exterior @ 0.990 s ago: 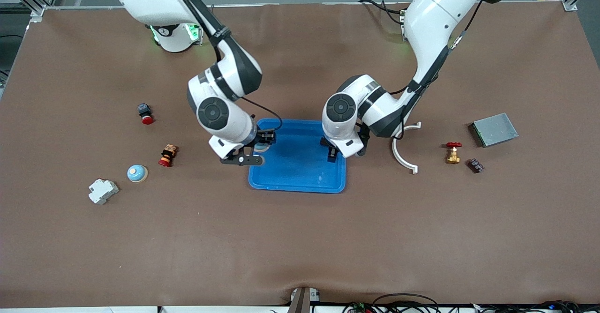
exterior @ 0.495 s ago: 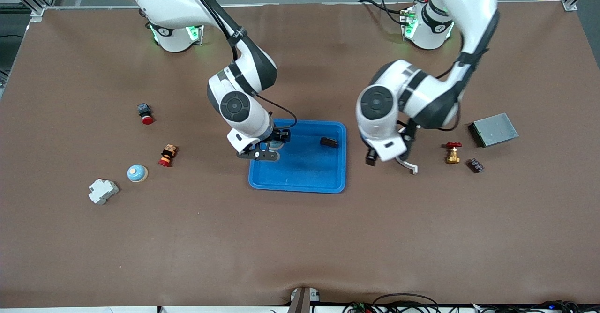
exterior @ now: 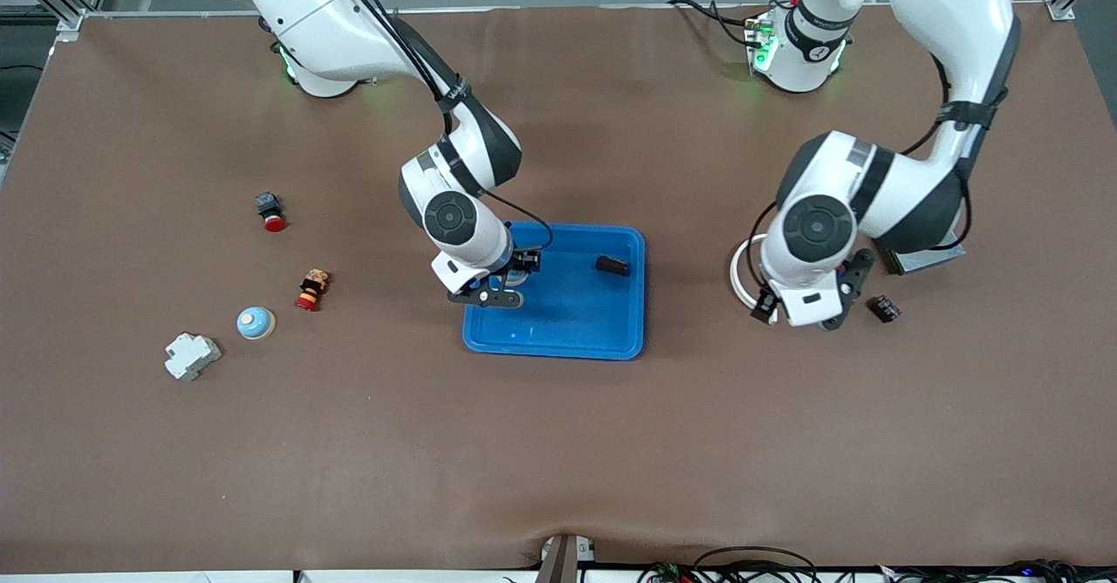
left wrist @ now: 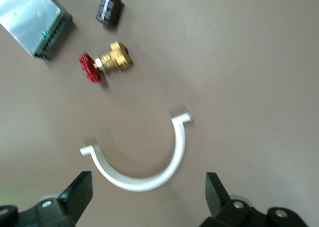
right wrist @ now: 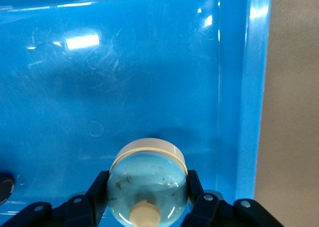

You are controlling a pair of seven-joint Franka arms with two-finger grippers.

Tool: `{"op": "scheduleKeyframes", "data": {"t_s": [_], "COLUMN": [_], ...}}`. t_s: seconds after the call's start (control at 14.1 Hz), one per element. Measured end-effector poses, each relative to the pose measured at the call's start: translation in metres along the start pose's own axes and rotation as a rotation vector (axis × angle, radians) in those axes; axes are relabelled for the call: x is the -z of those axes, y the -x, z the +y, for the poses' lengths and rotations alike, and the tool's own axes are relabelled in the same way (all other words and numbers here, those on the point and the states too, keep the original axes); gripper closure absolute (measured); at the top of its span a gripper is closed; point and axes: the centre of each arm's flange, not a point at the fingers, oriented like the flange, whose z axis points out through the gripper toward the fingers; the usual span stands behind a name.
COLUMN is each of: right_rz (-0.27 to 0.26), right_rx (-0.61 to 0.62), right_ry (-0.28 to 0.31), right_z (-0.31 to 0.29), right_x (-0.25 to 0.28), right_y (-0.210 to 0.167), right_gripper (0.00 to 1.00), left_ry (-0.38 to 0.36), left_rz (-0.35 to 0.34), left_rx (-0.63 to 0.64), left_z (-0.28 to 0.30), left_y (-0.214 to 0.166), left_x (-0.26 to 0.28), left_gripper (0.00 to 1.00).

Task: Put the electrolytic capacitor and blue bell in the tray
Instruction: 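Move the left gripper to the second capacitor while the right gripper reaches the bell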

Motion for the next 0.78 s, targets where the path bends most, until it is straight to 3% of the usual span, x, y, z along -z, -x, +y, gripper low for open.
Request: {"op": "scheduleKeyframes", "data": {"t_s": [0.35,0.64,0.78], "right_rz": [0.003,0.005,0.007], "right_rx": [0.008,0.014,0.014], "right_ry": [0.004,0.006,0.005], "right_z": [-0.002,-0.004,-0.005], "right_x": [-0.013,-0.019,-0.018], "right_y": [0.002,0.004,0.003], "right_gripper": [0.33,0.33,0.19], "left_ry": [-0.057,-0.009,0.046], "left_rz": [-0.065,-0.062,-0.047], "left_rx": [-0.089,-0.15,-0.164], "left_z": [-0.04,-0.068,-0.08], "left_y": [-0.087,-0.133,-0.152], "left_x": [-0.044,-0.09,-0.11], "left_gripper": [0.0,0.0,0.0]}}
